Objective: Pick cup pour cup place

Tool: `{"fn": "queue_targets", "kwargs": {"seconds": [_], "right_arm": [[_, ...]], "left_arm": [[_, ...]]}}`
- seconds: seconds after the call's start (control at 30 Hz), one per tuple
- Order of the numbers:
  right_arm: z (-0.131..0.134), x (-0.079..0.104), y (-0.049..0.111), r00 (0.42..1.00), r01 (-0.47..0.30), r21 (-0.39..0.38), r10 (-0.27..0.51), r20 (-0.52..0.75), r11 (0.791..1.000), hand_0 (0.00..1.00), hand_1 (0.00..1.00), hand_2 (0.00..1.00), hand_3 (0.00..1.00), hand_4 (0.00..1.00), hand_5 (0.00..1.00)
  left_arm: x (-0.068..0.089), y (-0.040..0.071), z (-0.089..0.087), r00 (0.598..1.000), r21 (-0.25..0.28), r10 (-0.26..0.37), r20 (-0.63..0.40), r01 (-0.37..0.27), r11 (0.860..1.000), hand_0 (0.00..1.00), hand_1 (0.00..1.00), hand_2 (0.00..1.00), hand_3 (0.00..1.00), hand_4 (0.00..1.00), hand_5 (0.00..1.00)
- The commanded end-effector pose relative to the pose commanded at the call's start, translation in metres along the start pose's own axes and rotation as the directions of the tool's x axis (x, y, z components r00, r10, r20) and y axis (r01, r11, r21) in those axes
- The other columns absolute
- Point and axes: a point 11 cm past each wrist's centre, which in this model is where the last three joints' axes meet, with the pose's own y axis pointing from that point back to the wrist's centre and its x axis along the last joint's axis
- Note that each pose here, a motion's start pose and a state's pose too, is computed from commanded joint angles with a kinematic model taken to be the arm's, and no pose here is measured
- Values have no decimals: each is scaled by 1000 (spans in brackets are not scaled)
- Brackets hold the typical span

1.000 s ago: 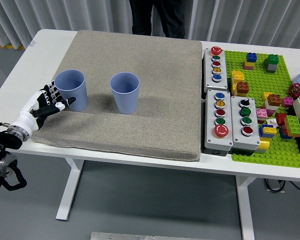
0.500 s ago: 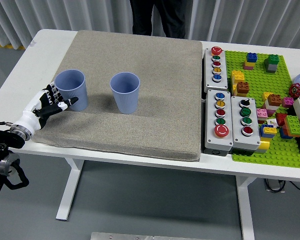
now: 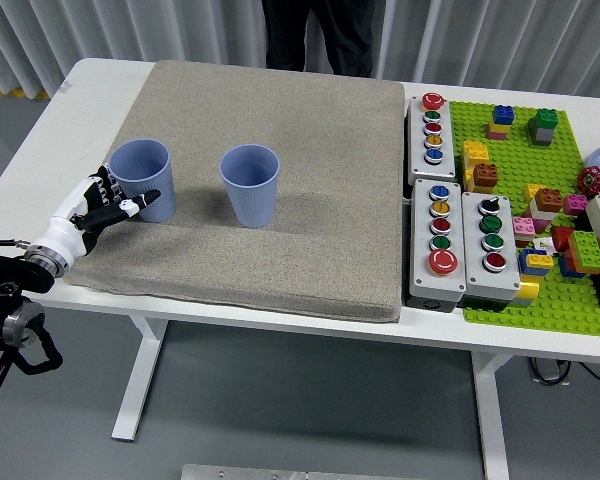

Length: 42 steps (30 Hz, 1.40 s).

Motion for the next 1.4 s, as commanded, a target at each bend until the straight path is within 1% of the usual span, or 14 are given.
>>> {"fn": "queue_targets", "kwargs": {"seconds": [0.57, 1.03, 1.07, 1.23, 1.27, 1.4], "right_arm": [[-3, -1, 0, 1000, 3, 4, -3, 2, 1000, 724, 689, 739, 703, 312, 319], [-3, -1, 0, 1000, 2, 5, -2, 1, 1000, 724, 689, 739, 703, 313, 319], [-3, -1, 0, 1000, 2, 5, -2, 1, 1000, 724, 689, 738, 702, 313, 319], [-2, -1, 0, 1000, 2, 2, -2, 0, 1000, 724, 689, 738, 702, 313, 319], [-2, -1, 0, 1000, 2, 1, -2, -1, 1000, 724, 689, 737, 702, 313, 313], [-1, -1, 0, 1000, 1, 0, -1, -2, 1000, 724, 689, 737, 702, 313, 313]], "left_arm": [[-4, -7, 2, 1000, 0, 4, 11, -4, 1000, 973, 979, 998, 998, 918, 209], [-7, -14, 8, 999, -14, 14, 30, -14, 1000, 964, 954, 998, 998, 910, 202], [-7, -14, 8, 999, -14, 14, 31, -14, 1000, 937, 906, 998, 998, 910, 204], [-10, -14, 6, 999, -9, 6, 37, -6, 1000, 937, 906, 998, 998, 910, 204], [-11, -14, 6, 999, -8, 4, 38, -4, 1000, 879, 865, 998, 998, 909, 202], [-15, -15, 5, 999, -2, -6, 47, 6, 1000, 879, 865, 998, 998, 909, 202]]}}
